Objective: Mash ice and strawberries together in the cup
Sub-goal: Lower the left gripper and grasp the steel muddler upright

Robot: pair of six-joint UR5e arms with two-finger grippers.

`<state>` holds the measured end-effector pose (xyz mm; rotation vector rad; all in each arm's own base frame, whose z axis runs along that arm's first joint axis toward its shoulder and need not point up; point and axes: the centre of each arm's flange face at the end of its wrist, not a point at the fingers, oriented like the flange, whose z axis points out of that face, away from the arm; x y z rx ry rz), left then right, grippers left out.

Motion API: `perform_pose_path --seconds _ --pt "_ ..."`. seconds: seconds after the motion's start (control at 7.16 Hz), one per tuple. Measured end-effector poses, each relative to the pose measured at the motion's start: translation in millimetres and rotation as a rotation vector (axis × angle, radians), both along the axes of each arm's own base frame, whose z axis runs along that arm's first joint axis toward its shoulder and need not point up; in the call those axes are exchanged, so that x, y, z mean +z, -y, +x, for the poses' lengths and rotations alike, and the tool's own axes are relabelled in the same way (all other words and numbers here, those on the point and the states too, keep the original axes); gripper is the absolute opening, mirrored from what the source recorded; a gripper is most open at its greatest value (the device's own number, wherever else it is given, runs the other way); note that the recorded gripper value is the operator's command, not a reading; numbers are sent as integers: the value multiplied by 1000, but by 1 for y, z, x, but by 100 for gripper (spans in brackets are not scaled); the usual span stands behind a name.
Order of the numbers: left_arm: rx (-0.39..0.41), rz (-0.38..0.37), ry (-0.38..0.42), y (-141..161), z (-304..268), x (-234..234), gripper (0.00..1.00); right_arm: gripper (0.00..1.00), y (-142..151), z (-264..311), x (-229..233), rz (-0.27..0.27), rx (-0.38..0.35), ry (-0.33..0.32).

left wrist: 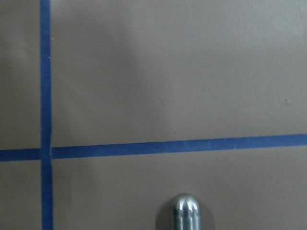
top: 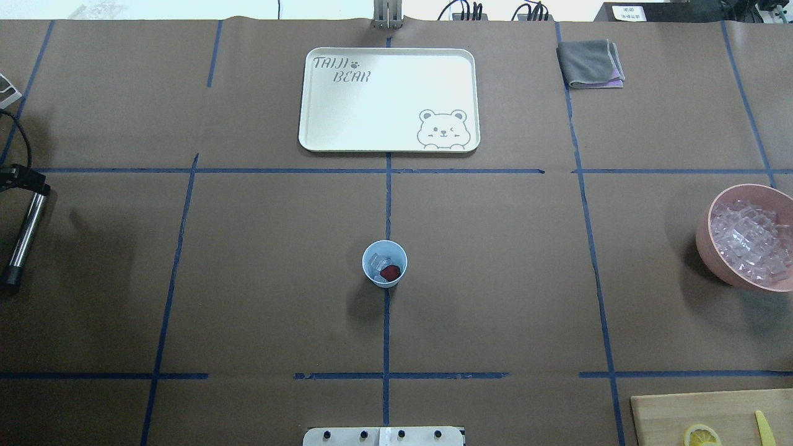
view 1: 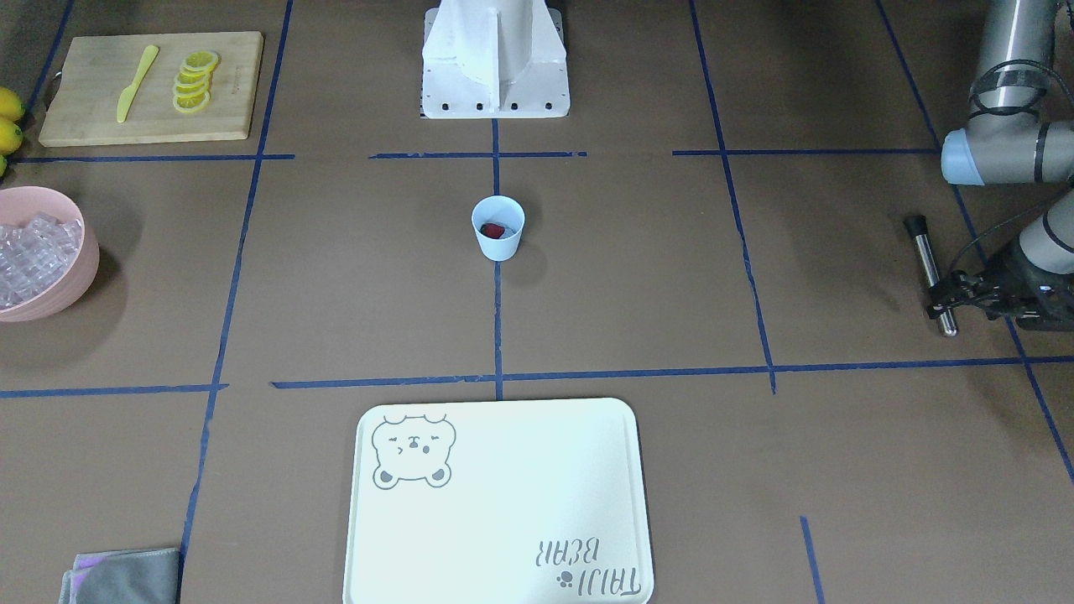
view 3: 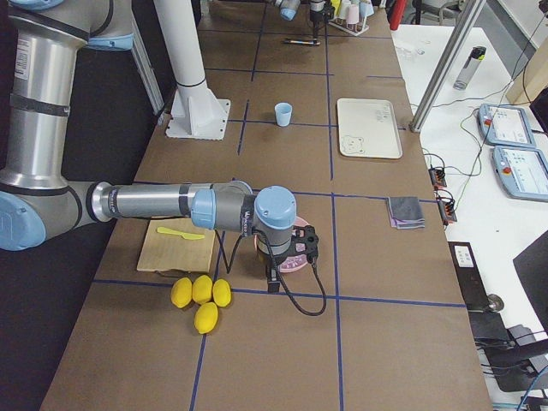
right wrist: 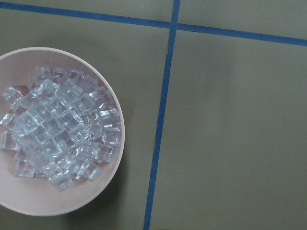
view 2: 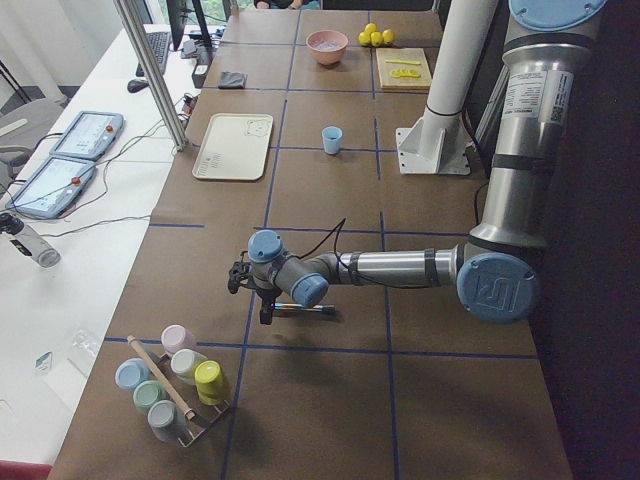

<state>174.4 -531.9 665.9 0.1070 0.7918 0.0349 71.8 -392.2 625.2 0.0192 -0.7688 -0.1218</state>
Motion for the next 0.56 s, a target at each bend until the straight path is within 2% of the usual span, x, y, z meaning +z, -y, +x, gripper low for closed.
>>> perform_pose_path --seconds 0.56 --pt "29 -23 -33 -7 13 -2 100 99 0 0 0 0 0 -1"
